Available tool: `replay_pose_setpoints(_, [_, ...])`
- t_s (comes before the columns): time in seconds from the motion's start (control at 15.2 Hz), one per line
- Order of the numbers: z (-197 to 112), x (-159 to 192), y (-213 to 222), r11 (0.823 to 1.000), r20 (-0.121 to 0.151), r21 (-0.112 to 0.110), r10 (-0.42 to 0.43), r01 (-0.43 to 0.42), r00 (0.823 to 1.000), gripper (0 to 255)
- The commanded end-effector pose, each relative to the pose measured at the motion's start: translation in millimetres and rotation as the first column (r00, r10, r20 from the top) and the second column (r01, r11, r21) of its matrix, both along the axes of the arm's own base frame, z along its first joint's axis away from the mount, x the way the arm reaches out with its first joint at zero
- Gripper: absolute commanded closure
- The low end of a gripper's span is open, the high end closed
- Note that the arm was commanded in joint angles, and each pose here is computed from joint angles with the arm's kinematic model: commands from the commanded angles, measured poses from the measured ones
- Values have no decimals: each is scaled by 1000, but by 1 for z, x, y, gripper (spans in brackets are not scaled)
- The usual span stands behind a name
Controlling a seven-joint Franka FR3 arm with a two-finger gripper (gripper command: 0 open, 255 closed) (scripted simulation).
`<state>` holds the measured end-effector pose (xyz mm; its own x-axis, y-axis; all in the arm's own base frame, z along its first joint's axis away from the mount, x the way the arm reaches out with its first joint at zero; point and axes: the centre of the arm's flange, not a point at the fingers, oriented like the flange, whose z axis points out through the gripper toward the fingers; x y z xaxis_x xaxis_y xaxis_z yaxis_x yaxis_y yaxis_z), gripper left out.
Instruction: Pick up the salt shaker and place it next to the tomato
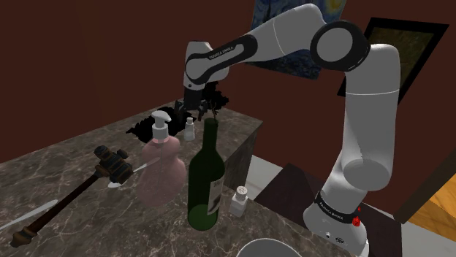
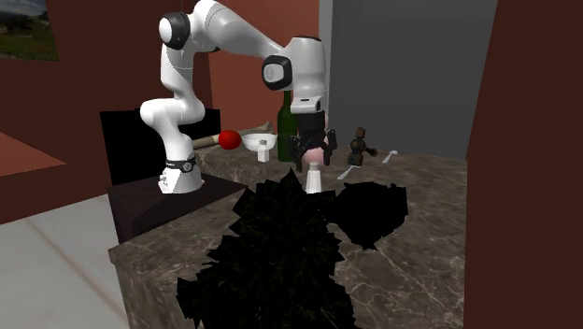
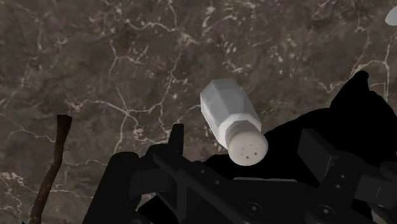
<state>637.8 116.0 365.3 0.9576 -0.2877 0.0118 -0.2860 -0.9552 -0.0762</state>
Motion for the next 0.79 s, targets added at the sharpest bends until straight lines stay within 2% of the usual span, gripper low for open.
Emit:
replay_pose_setpoints(0.0, [-3, 0, 0, 1000, 0, 0, 0, 0, 1000, 0])
replay_pose_setpoints(0.4, [-3, 0, 0, 1000, 0, 0, 0, 0, 1000, 0])
replay_pose_setpoints(0.46, [-3, 0, 0, 1000, 0, 0, 0, 0, 1000, 255])
replay_pose_setpoints(0.73, [-3, 0, 0, 1000, 0, 0, 0, 0, 1000, 255])
